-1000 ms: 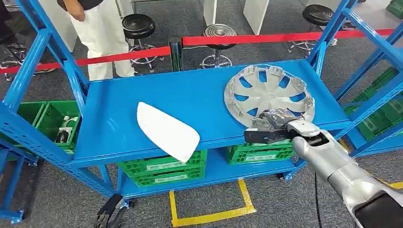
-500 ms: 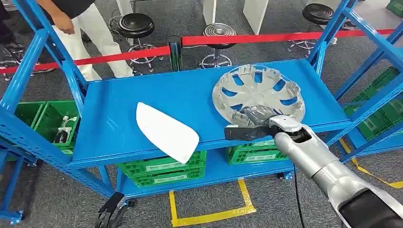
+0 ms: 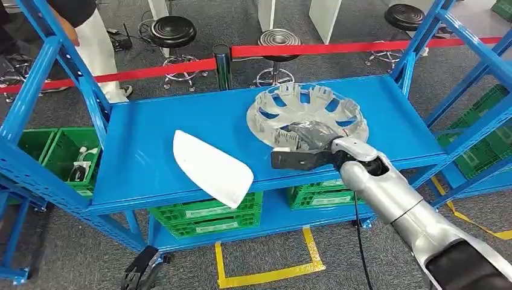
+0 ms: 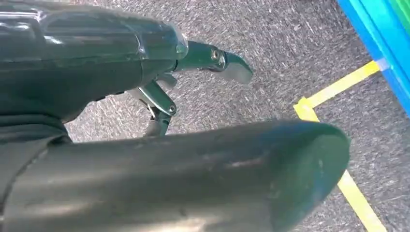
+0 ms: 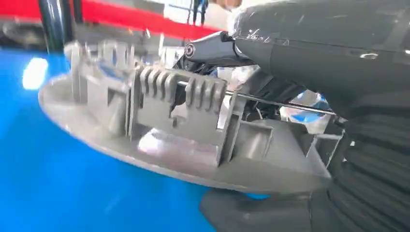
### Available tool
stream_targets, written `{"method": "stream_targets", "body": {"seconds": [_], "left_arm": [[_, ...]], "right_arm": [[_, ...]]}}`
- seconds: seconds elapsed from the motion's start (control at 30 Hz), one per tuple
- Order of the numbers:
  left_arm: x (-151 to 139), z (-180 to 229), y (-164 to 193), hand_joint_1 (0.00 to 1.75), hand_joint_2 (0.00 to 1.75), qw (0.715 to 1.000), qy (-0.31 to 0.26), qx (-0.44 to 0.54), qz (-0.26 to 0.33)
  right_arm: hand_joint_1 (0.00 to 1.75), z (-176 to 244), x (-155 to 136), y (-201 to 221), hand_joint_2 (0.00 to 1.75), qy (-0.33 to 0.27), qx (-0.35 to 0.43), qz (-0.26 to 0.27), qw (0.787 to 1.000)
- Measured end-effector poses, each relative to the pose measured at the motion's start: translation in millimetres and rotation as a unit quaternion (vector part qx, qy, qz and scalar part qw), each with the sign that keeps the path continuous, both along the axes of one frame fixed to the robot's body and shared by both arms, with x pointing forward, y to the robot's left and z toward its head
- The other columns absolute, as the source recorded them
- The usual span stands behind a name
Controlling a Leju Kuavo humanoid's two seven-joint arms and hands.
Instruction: Take the parts from the cabinet and place them on the table.
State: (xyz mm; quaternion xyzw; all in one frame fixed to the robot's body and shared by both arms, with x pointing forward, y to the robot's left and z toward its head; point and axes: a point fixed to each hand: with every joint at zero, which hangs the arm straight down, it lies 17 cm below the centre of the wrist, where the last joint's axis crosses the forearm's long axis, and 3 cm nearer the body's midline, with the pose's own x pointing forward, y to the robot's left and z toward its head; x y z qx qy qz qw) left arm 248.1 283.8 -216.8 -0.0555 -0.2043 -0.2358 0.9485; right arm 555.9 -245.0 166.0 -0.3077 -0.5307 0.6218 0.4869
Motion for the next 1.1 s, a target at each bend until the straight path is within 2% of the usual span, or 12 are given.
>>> {"method": "stream_targets", "body": {"seconds": [0.1,0.23,0.27,0.47,0.63,0.93,1.1], "left_arm": [[-0.5,-0.5,1.1,0.0,0.0,1.0,0.002,0.002,0.001],[-0.9,-1.4,2.5,0.0,0.0,1.0,0.003,0.009,-0.001],[-0.9,-1.4,2.6,0.0,1.75,1.0,0.001,0.009,-0.002],[9.7,1.7,4.1,0.0,1.75,0.999,-0.035,0.015,-0.012],[15.8,3.1,5.8,0.0,1.75,0.999,-0.043,0.026,-0.018],[18.0,5.1,-1.7,0.0,1.75,0.999,-0.048,0.012,-0.013],[13.3,3.3,-1.3,0.0,1.75,0.999,-0.049,0.01,-0.014]], "right_arm": [[1.75,17.7,3.3,7.4,1.75,-0.019,0.015,0.003,1.0],[1.75,67.0,14.9,12.5,1.75,-0.064,0.044,0.001,0.997],[1.75,78.2,17.1,11.7,1.75,-0.076,0.051,0.0,0.996],[1.75,128.8,25.9,-0.2,1.75,-0.128,0.075,-0.016,0.989],[1.75,165.3,32.9,-16.8,1.75,-0.162,0.098,-0.041,0.981],[1.75,206.6,36.6,-44.2,1.75,-0.205,0.127,-0.069,0.968],[1.75,228.4,35.8,-73.4,1.75,-0.239,0.148,-0.093,0.955]]}}
